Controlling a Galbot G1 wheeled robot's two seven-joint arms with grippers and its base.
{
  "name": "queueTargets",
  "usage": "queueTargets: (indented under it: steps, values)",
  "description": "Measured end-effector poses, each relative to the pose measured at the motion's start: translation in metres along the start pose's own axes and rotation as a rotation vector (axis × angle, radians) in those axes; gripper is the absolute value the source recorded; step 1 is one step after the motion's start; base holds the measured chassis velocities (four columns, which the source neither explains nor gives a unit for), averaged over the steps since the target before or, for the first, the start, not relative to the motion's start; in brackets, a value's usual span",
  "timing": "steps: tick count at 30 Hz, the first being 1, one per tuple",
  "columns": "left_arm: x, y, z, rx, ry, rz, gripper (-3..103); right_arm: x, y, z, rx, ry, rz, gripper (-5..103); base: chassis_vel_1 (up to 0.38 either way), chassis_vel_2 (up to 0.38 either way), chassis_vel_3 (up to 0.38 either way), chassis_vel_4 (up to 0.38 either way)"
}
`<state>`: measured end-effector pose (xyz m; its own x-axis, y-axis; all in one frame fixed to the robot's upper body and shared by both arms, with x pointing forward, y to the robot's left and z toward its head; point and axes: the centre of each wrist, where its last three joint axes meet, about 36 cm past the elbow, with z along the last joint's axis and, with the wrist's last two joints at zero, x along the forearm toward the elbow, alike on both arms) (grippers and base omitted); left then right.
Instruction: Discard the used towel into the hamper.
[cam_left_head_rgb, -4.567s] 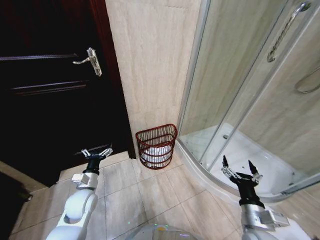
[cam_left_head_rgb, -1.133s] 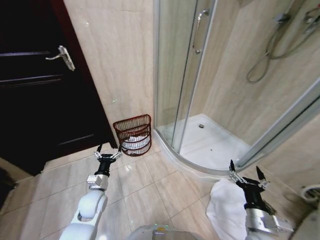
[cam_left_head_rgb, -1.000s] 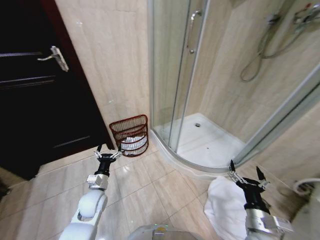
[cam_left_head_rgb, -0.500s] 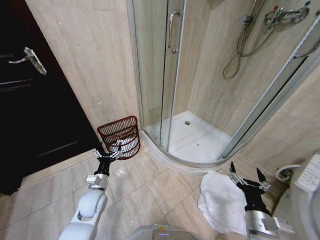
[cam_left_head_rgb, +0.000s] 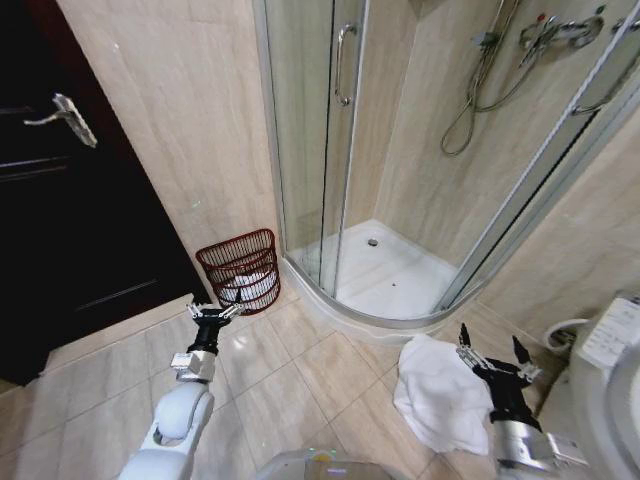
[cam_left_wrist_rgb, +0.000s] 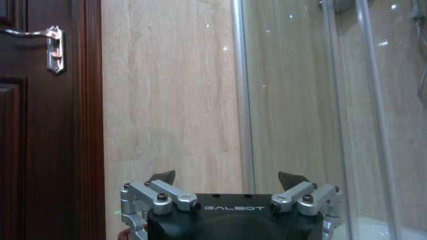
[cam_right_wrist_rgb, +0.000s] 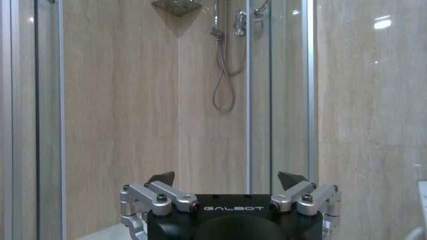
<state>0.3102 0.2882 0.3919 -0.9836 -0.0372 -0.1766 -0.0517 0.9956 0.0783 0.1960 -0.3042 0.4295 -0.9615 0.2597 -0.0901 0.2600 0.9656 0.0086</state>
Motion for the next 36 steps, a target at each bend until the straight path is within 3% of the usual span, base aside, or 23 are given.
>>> queueTargets:
  steps: [16,30,36]
  values:
    - [-0.012,-0.019,-0.001,0.011,-0.003,0.039,100,0.000,-0.010,0.011,0.005,0.008,0.016,100,-0.127,-0.156,0.135,0.160]
    - [-0.012,-0.019,0.004,0.025,0.024,0.042,100,-0.003,-0.009,0.014,-0.003,0.001,0.012,100,-0.015,-0.066,0.055,0.057]
    - [-0.016,-0.020,-0.005,0.071,0.017,0.066,100,-0.004,-0.009,0.009,0.010,-0.012,0.024,100,0.006,0.010,-0.010,0.001]
